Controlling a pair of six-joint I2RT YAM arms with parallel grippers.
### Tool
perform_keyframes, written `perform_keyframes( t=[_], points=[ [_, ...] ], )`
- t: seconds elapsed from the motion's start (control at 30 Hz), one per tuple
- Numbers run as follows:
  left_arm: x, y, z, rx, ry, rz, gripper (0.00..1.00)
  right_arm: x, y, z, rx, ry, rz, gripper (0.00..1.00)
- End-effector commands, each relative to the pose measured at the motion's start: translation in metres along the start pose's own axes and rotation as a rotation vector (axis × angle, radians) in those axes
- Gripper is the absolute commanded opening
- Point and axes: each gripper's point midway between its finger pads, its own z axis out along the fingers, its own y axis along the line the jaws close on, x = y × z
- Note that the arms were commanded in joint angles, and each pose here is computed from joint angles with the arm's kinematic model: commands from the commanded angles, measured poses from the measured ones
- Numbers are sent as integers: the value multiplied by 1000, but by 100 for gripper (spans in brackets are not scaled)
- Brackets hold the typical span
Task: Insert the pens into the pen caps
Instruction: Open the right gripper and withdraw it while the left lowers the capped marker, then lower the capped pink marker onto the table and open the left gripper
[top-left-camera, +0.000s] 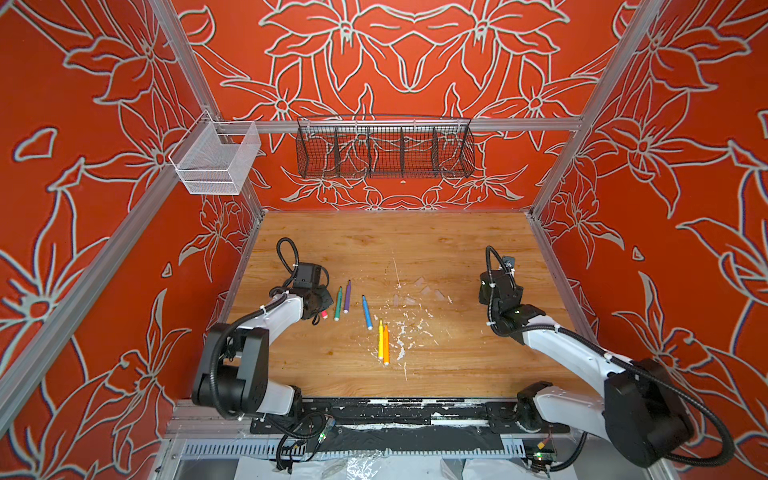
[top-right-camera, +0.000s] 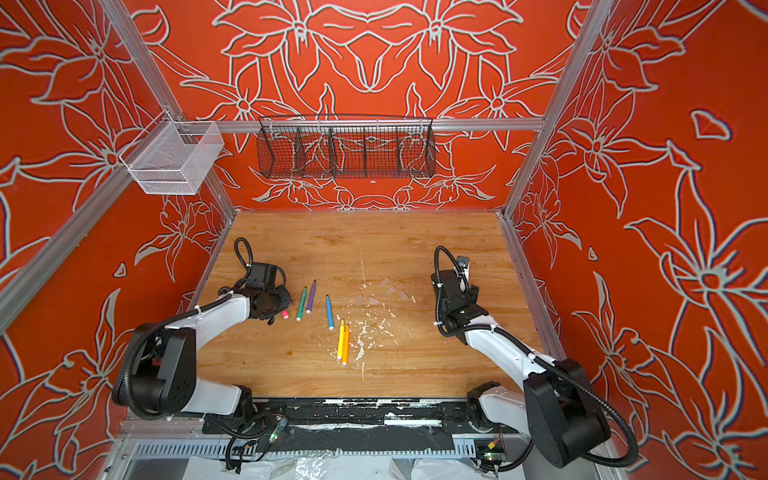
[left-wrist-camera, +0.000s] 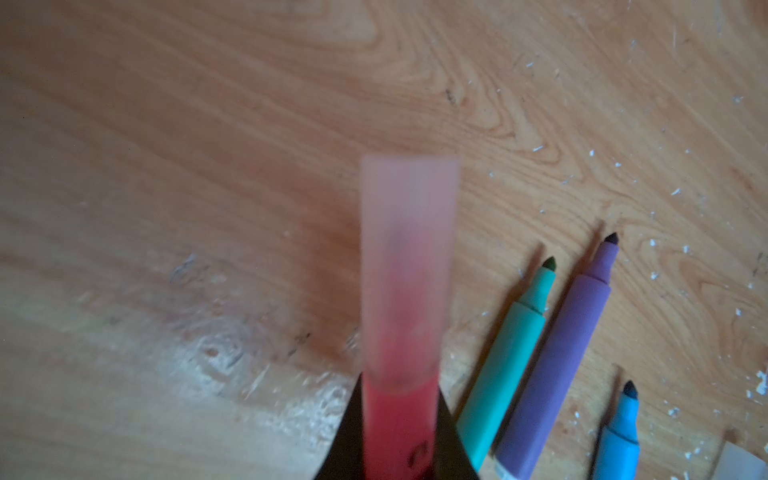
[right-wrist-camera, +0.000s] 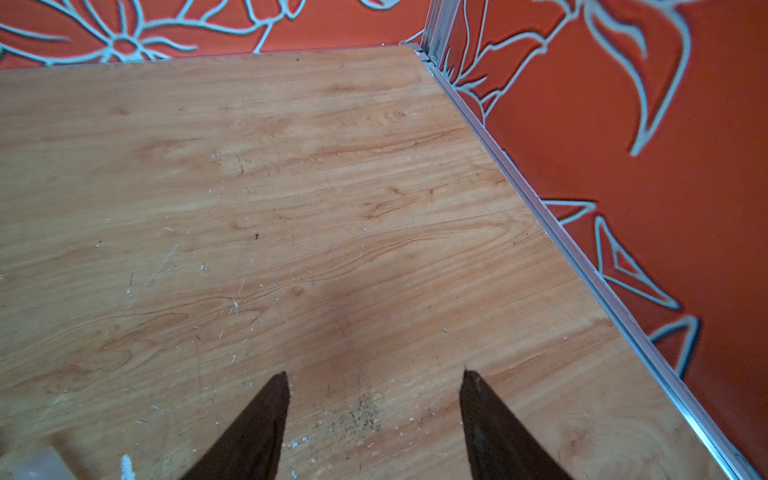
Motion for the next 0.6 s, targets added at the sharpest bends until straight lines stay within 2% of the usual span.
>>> perform_keyframes(
  t=[0.0, 0.13, 0.43, 0.57],
  points=[
    [1, -7, 4, 14, 49, 30, 0, -20, 1, -1, 7, -46, 48, 67],
    [-7, -14, 11, 17, 73, 60, 0, -21, 0, -2, 9, -52, 57, 67],
    [-44, -34, 45, -73, 154, 121, 0, -20, -4, -6, 1, -71, 77, 67],
    [-43, -33, 52, -100, 201, 123, 0, -19, -5, -7, -1, -74, 83, 67]
  ],
)
